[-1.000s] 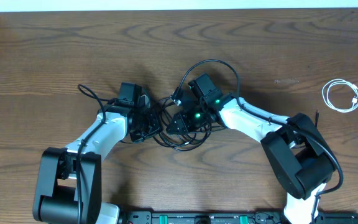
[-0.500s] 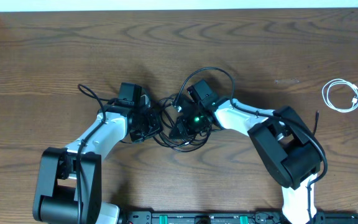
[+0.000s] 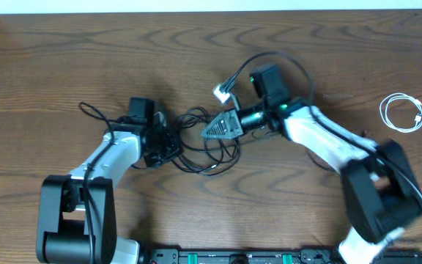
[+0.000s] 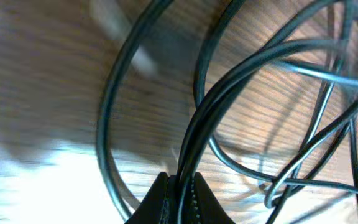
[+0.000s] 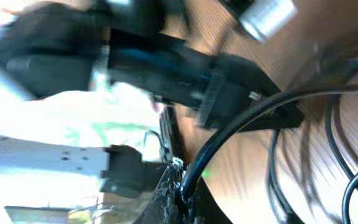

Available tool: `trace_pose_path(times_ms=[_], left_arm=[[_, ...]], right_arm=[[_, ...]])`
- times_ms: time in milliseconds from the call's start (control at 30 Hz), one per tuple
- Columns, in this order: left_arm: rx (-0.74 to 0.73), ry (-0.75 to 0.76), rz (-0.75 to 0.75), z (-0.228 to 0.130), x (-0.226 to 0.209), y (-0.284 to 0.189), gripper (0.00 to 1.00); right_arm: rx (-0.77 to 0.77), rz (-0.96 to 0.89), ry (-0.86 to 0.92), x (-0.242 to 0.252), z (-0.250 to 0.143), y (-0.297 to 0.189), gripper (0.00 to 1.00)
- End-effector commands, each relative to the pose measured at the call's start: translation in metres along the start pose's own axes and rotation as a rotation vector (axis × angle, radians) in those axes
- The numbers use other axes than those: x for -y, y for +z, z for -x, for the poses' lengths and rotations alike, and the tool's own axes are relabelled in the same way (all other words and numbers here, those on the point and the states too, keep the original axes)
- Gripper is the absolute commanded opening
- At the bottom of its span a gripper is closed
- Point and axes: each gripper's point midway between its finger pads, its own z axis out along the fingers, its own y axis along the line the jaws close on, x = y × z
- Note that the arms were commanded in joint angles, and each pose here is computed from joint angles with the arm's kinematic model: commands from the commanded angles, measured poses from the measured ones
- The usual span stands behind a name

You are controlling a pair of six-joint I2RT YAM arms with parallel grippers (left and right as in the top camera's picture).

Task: Untangle cables
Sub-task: 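Pull the black cable up and right with the right gripper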

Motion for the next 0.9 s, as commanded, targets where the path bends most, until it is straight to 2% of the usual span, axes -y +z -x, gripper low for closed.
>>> trace_pose_path(times_ms=[0, 233, 567, 667, 800, 833, 867], left_arm=[[-0.019, -0.047, 0.013, 0.0, -0.014, -0.002, 0.08], [0.001, -0.059, 0.102, 0.002, -0.033, -0.004, 0.08], [0.01, -0.058, 0.135, 0.002, -0.04, -0.004, 0.08], [0.01, -0.056, 0.136, 0.003, -0.04, -0.004, 0.08], [0.01, -0.054, 0.136, 0.003, -0.04, -0.004, 0.08], [0.01, -0.054, 0.136, 0.003, -0.04, -0.004, 0.09], [0.009, -0.055, 0.135, 0.002, -0.04, -0.004, 0.16]], right_arm=[[0.081, -0.032, -0.123, -0.041, 0.017, -0.022, 0.01], [0.277, -0.186, -0.376, -0.107, 0.04, -0.062, 0.01], [0.476, -0.478, -0.719, -0.165, 0.036, -0.126, 0.01], [0.551, -0.623, -0.747, -0.169, 0.036, -0.152, 0.01], [0.642, -0.839, -0.683, -0.159, 0.033, -0.19, 0.01], [0.655, -0.914, -0.645, -0.152, 0.027, -0.202, 0.01], [0.652, -0.936, -0.63, -0.149, 0.024, -0.204, 0.01]])
